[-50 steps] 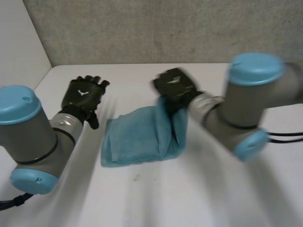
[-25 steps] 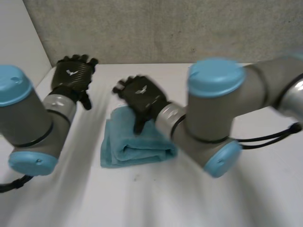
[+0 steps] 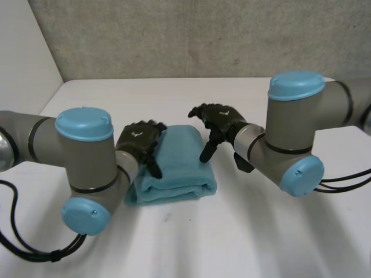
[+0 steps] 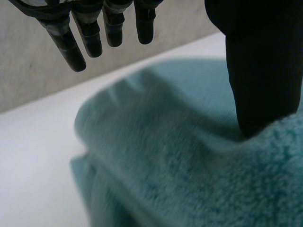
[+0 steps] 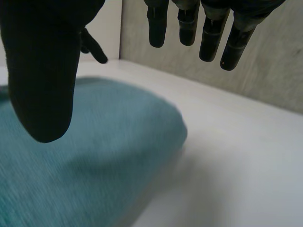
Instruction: Fold the laundry
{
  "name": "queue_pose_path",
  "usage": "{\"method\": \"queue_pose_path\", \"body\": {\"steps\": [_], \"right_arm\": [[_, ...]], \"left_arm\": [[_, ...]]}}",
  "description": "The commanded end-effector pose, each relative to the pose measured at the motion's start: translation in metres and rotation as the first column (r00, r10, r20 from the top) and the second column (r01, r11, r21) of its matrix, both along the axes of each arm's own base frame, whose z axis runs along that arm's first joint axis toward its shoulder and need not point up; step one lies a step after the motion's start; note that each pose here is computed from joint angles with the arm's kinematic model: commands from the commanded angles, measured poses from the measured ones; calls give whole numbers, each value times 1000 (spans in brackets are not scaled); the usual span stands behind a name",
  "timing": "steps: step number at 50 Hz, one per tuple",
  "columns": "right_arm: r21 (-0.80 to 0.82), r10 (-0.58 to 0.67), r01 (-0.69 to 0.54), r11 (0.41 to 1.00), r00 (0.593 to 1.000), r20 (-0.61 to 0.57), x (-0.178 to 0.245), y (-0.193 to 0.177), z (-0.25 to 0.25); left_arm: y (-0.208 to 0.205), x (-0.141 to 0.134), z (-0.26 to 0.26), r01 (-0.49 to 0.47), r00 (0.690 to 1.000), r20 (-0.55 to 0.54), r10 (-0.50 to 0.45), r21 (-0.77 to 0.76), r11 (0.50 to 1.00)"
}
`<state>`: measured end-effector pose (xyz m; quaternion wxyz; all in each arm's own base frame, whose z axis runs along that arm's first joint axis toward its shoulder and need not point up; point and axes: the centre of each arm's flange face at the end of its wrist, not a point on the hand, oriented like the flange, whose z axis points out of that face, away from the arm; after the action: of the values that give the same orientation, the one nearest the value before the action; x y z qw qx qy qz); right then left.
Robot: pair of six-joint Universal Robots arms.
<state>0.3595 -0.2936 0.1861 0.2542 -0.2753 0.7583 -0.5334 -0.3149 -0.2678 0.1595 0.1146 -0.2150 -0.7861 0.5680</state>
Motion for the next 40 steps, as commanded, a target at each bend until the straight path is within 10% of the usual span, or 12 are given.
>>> {"method": "queue_pose_path", "body": {"steps": [1,15,23,40], "right_arm": [[62,25,-23,998,999,-40,8,-5,-29],[8,48,-48,999,994,-98,11,-9,-15],[-212,12,-7,977,1000,21,-3,-2,92],[-438,-347,346,830,934,80,-109,5,172]], "left_arm": [[-9,25,-15,-60,997,60,56,55,997],[0,25,16,-35,998,60,34,4,999],[3,23,89,-36,998,-48,28,-173,984],[7,91,169,-209,976,-116,184,-264,942]]}}
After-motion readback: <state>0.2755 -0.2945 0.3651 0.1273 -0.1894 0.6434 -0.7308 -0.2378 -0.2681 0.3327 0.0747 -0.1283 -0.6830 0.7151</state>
